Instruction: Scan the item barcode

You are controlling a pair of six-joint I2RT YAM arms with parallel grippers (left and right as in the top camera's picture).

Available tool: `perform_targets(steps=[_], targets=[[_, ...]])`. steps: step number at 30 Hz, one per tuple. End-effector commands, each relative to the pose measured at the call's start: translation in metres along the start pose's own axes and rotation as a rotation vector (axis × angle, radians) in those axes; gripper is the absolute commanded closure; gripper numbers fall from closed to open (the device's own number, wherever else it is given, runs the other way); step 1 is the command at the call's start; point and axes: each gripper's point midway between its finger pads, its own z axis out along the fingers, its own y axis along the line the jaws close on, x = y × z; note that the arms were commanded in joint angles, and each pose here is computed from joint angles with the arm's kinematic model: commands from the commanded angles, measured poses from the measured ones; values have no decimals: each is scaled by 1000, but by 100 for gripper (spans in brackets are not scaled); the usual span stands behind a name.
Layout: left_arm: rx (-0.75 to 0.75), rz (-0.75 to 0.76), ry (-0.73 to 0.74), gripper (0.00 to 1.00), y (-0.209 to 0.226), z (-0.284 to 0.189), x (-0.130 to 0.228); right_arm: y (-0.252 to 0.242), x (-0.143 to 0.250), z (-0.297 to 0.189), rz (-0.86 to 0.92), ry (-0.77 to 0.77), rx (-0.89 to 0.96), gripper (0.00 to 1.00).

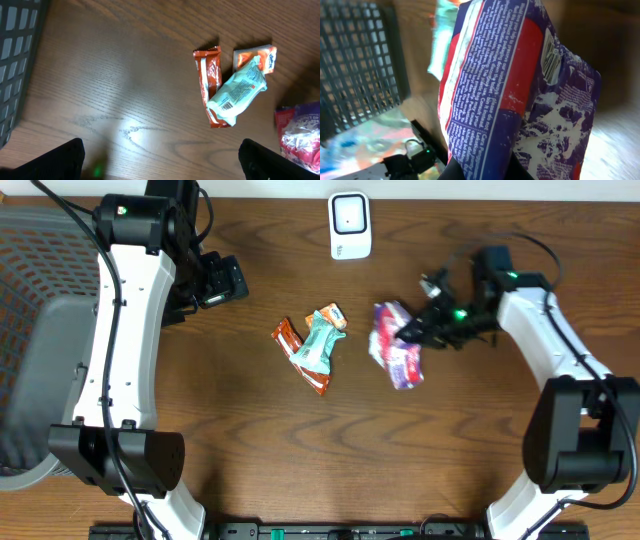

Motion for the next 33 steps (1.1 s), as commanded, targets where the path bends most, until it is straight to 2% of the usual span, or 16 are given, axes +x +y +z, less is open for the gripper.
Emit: perform_targets(steps=[1,3,5,8,12,14,17,22,29,33], targets=[[-11,-6,8,2,2,3,-1,-30,7,-18,58,-28,49,79],[-11,-6,8,2,2,3,-1,-60,11,-28,116,-32,176,65],[-11,-6,8,2,2,3,-1,-81,16,-41,190,-35,275,44],[-11,-6,8,2,2,3,-1,-93,20,-54,225,-28,345,26],[-11,-6,8,2,2,3,-1,-99,24,-65,236,-15,415,14],[-11,-6,8,2,2,3,-1,-101,22,-67,225,-17,437,5],[-11,-6,8,2,2,3,-1,-108,19,-71,200,-30,482,1],[-11,-6,8,2,2,3,-1,-130,19,-85,208,-42,631,1],[-11,-6,8,2,2,3,-1,-119,17,-78,224,-49,555,1],[-11,-6,8,2,2,3,-1,-109,16,-71,164,-32,488,1]])
